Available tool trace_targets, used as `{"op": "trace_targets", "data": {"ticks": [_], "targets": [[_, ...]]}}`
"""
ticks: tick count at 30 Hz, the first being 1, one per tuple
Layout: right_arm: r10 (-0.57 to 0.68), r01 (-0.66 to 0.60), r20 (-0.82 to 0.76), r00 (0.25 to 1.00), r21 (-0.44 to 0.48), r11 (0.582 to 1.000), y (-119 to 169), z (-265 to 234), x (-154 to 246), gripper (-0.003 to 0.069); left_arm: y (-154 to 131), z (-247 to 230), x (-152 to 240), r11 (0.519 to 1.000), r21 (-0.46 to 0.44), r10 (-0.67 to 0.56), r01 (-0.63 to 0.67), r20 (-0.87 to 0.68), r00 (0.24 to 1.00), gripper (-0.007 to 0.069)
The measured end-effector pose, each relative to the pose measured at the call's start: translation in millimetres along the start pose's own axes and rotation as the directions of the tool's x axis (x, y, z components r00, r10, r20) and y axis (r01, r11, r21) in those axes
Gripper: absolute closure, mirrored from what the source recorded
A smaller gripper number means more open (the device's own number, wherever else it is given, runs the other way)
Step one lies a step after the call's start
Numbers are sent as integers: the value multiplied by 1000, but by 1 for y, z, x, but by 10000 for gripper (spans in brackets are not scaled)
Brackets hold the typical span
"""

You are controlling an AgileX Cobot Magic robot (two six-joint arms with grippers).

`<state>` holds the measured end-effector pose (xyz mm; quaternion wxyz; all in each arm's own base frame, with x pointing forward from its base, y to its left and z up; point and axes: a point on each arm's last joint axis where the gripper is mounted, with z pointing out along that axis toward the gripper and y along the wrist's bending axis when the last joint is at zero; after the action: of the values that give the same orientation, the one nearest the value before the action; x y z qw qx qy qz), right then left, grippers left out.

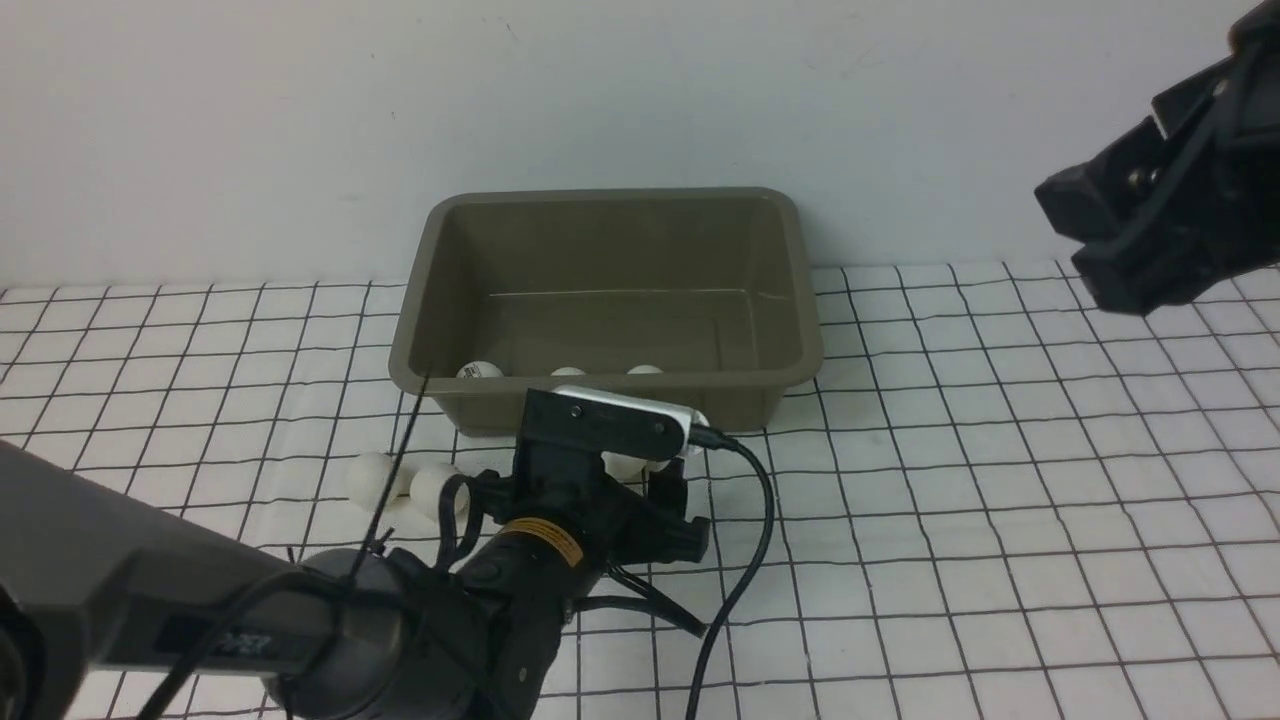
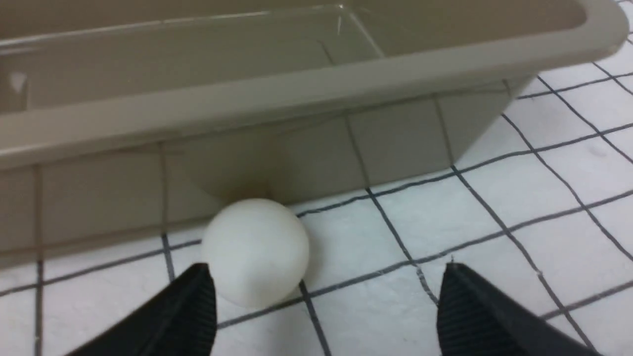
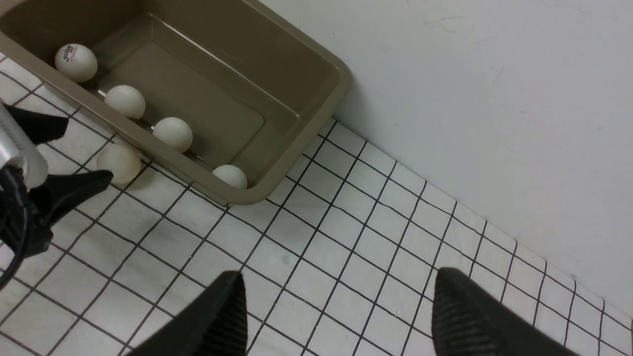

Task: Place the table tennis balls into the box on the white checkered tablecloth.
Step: 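Reach for and grasp a ping pong ball on the table beside the basket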

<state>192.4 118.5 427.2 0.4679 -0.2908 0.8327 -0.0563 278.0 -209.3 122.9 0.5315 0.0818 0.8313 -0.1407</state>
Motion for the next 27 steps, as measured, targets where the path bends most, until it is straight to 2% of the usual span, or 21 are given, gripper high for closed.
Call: {"op": "trace_targets", "data": {"ticks": [14,27], "targets": [[-10,10,0,1000,1,1000,0,0,0,200,10,13,19,996,-84,15,-7,95,995,83],[-23,23,0,1000,-1,1000,0,0,0,200,3,29,17,998,-67,30,-19,161,987,83]]}}
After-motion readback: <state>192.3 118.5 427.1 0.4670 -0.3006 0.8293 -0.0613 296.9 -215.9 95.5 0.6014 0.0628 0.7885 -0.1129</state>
